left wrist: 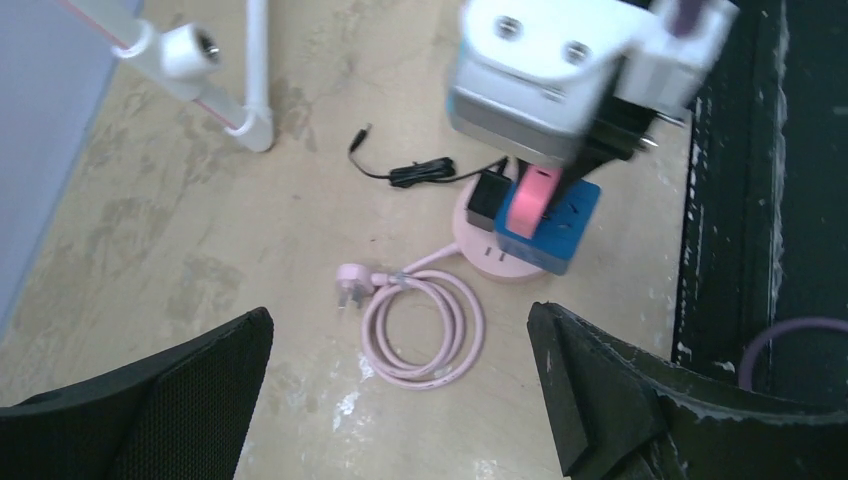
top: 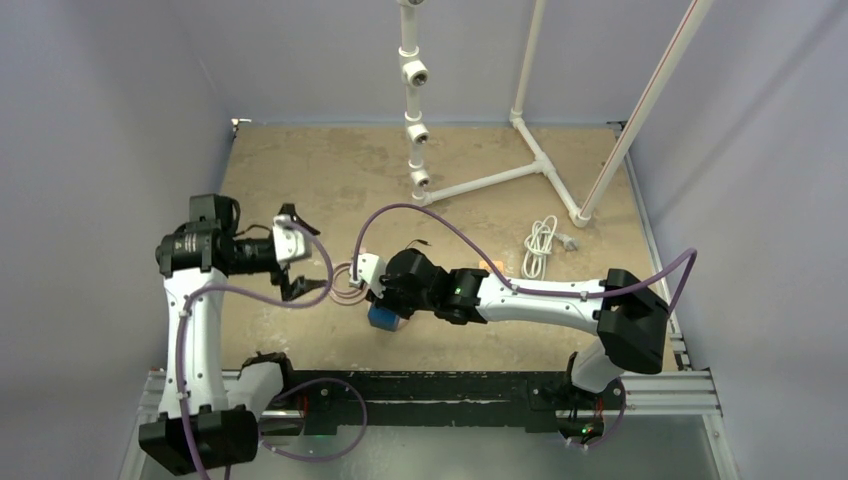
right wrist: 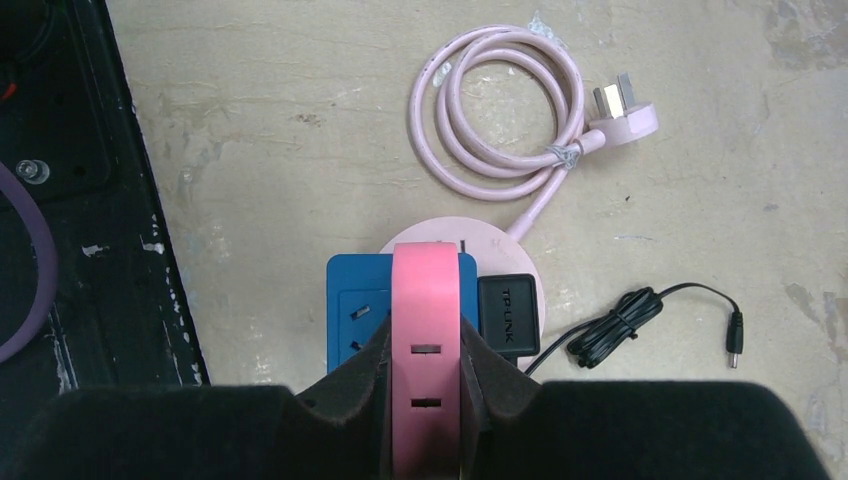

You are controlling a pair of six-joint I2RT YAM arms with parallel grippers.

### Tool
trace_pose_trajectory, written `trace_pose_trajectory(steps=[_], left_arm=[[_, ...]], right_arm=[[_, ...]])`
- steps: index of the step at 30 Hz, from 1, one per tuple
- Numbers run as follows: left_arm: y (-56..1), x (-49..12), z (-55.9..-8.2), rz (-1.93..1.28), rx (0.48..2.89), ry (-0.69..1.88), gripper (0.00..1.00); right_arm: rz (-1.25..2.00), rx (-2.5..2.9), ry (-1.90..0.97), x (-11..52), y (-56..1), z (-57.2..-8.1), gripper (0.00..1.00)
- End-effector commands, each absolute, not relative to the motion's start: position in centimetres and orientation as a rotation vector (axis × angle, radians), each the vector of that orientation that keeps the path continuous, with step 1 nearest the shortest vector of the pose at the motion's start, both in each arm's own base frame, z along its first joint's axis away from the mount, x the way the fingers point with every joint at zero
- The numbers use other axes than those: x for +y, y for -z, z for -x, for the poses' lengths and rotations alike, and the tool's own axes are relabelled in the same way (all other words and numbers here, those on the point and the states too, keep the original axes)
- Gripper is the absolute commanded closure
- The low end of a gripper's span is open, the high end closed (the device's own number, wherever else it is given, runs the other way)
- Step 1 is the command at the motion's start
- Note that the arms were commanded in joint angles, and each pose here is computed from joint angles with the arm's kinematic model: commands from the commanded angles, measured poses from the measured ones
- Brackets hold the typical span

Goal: Insert the plug
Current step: Insert the plug into the socket.

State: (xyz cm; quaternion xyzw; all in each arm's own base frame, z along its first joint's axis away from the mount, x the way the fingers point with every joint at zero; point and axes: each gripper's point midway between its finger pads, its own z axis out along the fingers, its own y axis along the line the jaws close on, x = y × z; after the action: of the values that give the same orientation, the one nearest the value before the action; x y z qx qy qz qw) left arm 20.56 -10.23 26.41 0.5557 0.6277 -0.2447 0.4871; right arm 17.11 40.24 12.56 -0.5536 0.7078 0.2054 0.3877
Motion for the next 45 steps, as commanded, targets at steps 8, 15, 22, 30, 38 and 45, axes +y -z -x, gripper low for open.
trace_pose_trajectory(steps=[8,15,22,30,38,45], left_arm=[[-18.4,-13.8,-14.3,-1.604,1.137,0.661,0.01],[-15.2,-15.7,-13.8,-1.659,1.053,0.784,0.01],[-12.9,-16.7,-14.9,-1.709,1.046,0.886,0.01],[-11.0,-17.1,-16.6,-1.712,1.076,0.927,0.01],[-10.4,-18.4,-17.3,-1.722,1.067,0.984,0.01],[-9.8,-18.9,-17.7,-1.712,1.069,0.988,0.01]], right_arm=[[1.395,1.809,-0.551,40.6,-12.9,-16.8,1.00],[1.397,1.804,-0.553,40.5,-12.8,-16.7,1.00],[1.384,1.797,-0.558,40.7,-13.0,-16.9,1.00],[1.389,1.787,-0.576,40.9,-13.1,-16.7,1.00],[1.391,1.781,-0.587,41.1,-13.2,-16.6,1.00],[1.398,1.781,-0.584,41.0,-13.0,-16.6,1.00]])
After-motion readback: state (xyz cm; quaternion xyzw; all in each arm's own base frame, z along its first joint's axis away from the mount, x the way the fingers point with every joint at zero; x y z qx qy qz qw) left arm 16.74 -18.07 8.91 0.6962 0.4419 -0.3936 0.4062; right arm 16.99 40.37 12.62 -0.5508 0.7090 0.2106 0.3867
